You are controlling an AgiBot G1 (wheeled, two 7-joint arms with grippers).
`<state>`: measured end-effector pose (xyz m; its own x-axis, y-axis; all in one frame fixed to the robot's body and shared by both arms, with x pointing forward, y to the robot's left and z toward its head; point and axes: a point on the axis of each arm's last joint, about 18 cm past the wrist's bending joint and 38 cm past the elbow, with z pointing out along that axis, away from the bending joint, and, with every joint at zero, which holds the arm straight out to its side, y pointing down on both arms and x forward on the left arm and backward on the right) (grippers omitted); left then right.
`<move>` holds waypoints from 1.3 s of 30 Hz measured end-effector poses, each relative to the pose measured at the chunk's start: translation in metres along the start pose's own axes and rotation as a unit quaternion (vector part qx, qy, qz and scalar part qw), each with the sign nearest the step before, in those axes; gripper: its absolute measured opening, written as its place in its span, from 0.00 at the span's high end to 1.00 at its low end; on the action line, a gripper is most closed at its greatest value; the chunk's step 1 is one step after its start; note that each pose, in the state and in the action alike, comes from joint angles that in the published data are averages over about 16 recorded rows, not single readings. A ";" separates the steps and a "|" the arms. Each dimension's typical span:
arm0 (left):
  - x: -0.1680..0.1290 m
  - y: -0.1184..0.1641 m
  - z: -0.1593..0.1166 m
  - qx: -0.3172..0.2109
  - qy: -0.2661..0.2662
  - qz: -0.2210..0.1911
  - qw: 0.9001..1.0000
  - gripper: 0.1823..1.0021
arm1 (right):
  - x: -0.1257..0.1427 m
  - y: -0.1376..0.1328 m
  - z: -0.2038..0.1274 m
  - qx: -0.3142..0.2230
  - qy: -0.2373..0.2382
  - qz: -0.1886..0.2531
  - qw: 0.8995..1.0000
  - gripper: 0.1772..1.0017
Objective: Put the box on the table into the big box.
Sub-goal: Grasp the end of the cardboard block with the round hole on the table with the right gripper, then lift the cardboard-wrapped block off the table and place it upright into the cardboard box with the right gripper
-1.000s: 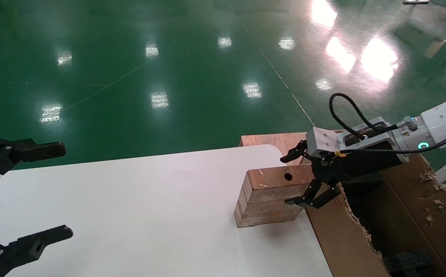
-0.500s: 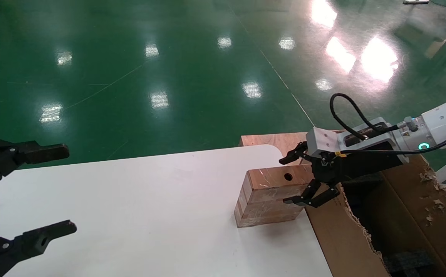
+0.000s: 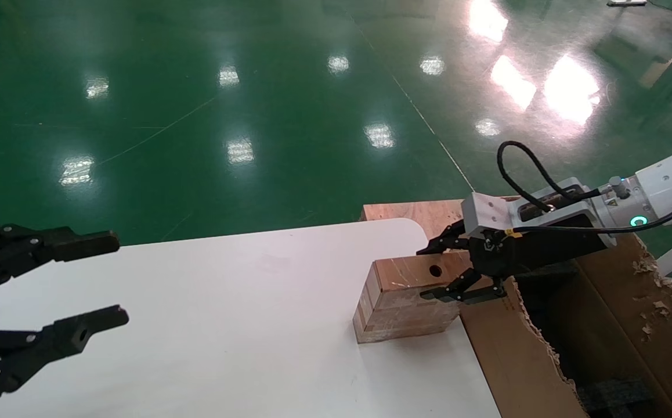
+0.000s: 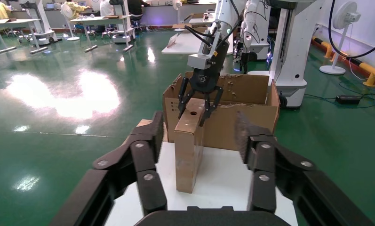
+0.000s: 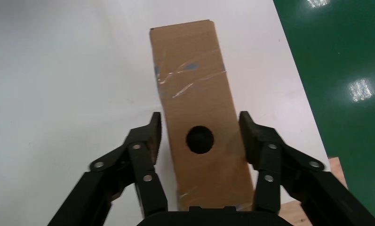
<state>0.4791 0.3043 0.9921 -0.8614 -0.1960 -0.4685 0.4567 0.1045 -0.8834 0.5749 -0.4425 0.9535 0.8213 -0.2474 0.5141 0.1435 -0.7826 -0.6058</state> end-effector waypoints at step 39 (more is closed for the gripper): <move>0.000 0.000 0.000 0.000 0.000 0.000 1.000 0.99 | -0.134 -0.002 -0.278 0.083 0.385 0.248 0.885 0.64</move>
<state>0.4791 0.3043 0.9921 -0.8614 -0.1960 -0.4685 0.4567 0.1045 -0.8835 0.3111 -0.5663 1.0549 0.1962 -0.9032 0.3818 0.0018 -0.3891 -0.9212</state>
